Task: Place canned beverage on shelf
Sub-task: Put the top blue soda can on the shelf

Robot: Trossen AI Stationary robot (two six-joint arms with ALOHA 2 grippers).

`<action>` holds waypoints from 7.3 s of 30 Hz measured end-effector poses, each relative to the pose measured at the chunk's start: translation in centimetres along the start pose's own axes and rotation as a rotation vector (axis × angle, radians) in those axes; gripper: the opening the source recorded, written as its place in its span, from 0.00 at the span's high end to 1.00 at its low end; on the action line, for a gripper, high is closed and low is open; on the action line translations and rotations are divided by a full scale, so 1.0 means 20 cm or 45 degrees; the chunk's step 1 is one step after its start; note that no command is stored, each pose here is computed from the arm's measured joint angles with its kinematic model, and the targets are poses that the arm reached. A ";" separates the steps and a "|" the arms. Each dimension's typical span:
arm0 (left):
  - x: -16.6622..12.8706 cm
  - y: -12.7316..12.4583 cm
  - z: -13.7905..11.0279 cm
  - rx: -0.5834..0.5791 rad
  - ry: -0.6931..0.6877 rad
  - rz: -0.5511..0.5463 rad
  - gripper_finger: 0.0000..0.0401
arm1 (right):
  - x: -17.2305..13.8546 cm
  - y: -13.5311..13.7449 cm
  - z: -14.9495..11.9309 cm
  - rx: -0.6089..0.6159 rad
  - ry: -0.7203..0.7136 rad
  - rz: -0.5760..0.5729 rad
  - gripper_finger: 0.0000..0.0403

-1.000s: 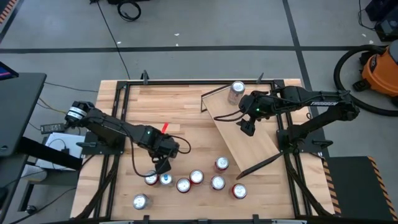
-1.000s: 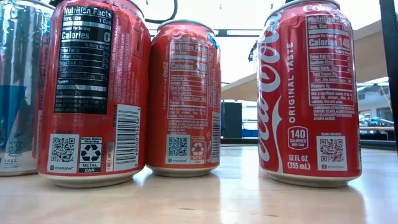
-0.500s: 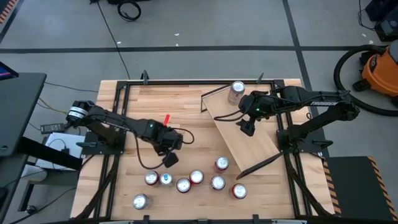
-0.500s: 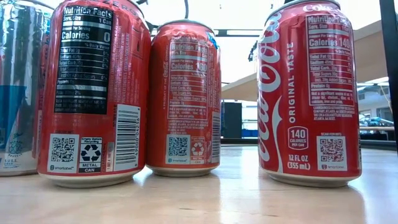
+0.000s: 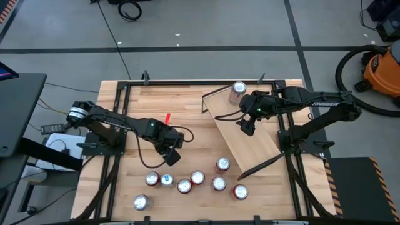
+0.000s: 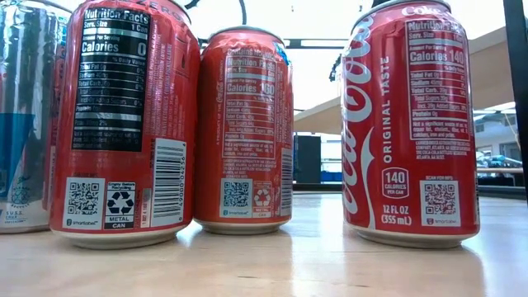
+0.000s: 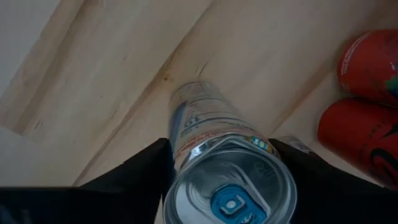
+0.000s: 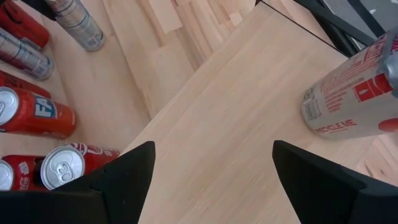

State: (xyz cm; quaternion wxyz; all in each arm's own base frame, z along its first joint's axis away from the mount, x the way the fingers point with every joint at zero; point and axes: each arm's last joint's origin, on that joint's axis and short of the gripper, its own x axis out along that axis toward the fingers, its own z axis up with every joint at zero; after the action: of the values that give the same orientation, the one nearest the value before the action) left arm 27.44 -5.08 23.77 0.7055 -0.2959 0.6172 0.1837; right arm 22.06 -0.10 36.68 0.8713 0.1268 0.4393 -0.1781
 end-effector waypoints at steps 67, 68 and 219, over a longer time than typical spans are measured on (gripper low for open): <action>-0.83 -0.16 0.91 0.859 -0.851 -0.230 0.37 | -0.07 0.11 0.02 -0.303 -0.482 -0.098 0.16; -0.83 -0.17 0.91 0.888 -0.858 -0.225 0.37 | -0.06 0.11 0.03 -0.317 -0.478 -0.098 0.16; -0.73 -0.33 0.95 0.624 -2.047 -0.319 0.36 | -0.36 0.26 0.16 0.282 -1.291 -0.449 0.33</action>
State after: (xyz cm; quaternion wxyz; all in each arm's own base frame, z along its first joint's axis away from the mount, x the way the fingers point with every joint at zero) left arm 43.60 3.73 40.45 0.9888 0.0195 -0.0869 0.1198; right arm 22.55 4.77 44.59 0.9123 0.0405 -0.0426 -0.4053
